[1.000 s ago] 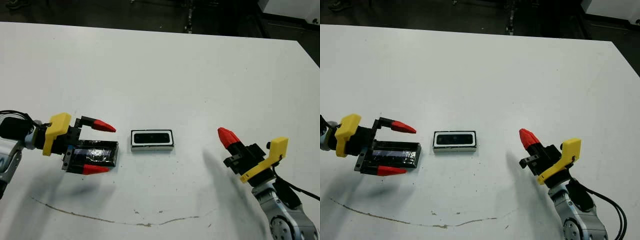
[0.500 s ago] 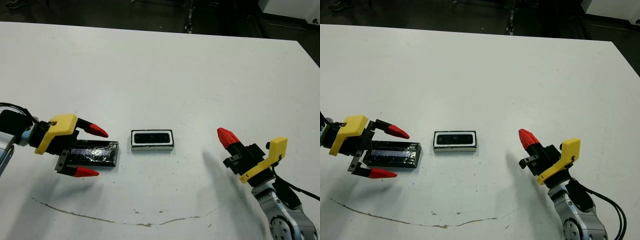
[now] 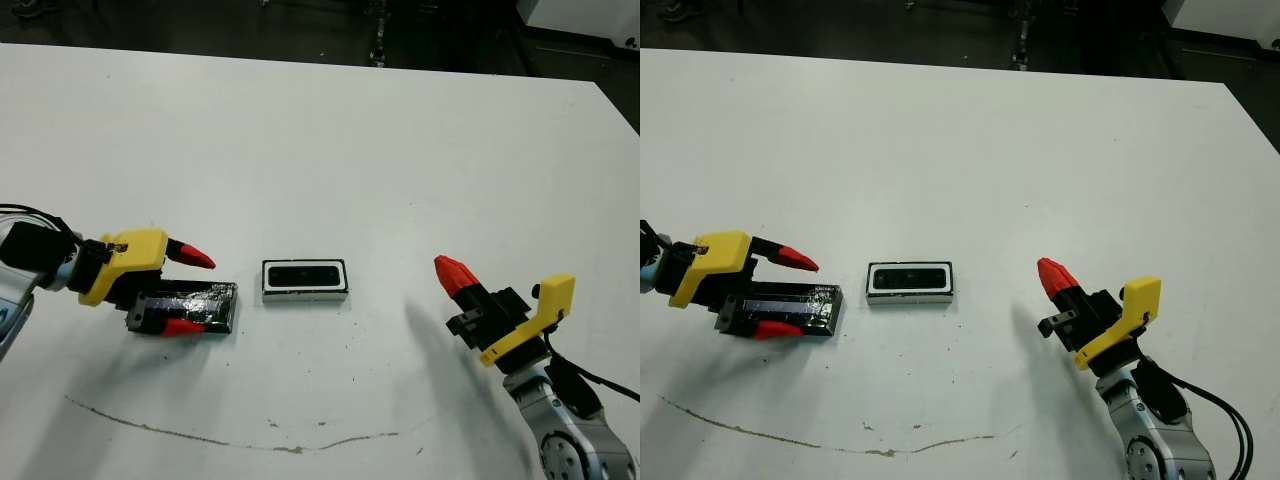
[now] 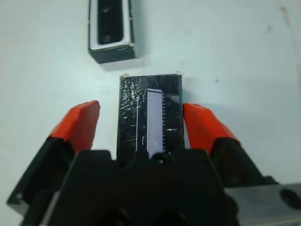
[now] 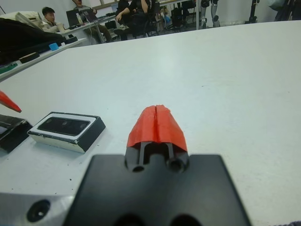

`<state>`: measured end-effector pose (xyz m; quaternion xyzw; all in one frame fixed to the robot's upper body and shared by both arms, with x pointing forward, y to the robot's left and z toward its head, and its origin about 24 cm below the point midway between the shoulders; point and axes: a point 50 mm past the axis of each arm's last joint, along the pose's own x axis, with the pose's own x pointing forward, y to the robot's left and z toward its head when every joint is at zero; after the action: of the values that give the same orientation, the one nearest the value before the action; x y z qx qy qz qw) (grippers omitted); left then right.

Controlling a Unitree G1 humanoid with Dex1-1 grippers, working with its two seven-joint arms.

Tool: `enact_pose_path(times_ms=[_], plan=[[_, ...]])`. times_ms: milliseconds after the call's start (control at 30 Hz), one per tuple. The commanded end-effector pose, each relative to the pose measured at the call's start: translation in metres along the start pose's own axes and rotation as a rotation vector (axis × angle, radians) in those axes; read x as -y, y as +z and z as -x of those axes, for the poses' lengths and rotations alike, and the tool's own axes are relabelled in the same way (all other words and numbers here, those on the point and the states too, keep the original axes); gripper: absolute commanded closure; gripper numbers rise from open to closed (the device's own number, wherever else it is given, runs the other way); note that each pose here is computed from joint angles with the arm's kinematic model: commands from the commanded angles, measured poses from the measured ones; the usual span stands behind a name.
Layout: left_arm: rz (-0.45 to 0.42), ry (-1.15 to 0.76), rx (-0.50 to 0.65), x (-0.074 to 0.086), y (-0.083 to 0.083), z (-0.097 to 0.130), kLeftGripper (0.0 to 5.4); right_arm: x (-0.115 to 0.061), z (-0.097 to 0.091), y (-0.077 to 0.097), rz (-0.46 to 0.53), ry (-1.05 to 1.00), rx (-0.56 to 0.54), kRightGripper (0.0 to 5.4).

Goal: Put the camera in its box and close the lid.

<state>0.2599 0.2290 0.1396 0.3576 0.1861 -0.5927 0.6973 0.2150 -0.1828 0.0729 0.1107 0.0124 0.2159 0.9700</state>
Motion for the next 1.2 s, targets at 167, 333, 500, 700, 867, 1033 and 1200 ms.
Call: enact_pose_path(times_ms=[167,333,500,700,867,1033,1200], plan=[[0.042,0.0,0.003,0.0012,-0.0035,0.0006,2.46,0.0027,0.0022,-0.0004,0.004,-0.007,-0.022,5.4],[0.032,-0.071,-0.071,0.0002,-0.0036,0.0029,3.22,0.0023,0.0018,-0.0001,0.0,-0.008,-0.023,5.4],[0.043,-0.105,-0.078,-0.001,-0.006,0.0036,3.96,0.0023,0.0012,0.0005,0.004,-0.002,-0.018,5.4],[0.123,0.018,-0.044,-0.0028,-0.0074,0.0038,4.73,0.0023,0.0018,0.0,0.004,-0.007,-0.02,5.4],[0.241,0.14,0.054,-0.0043,-0.0119,0.0003,5.39,0.0023,0.0018,-0.0006,-0.002,-0.009,-0.022,5.4],[0.278,0.171,0.141,-0.0037,-0.0092,0.0003,5.39,0.0026,0.002,-0.001,0.006,-0.01,-0.028,5.4],[0.305,0.127,0.27,-0.0016,-0.0048,0.001,5.39,0.0028,0.0019,-0.0019,0.013,-0.008,-0.019,5.4]])
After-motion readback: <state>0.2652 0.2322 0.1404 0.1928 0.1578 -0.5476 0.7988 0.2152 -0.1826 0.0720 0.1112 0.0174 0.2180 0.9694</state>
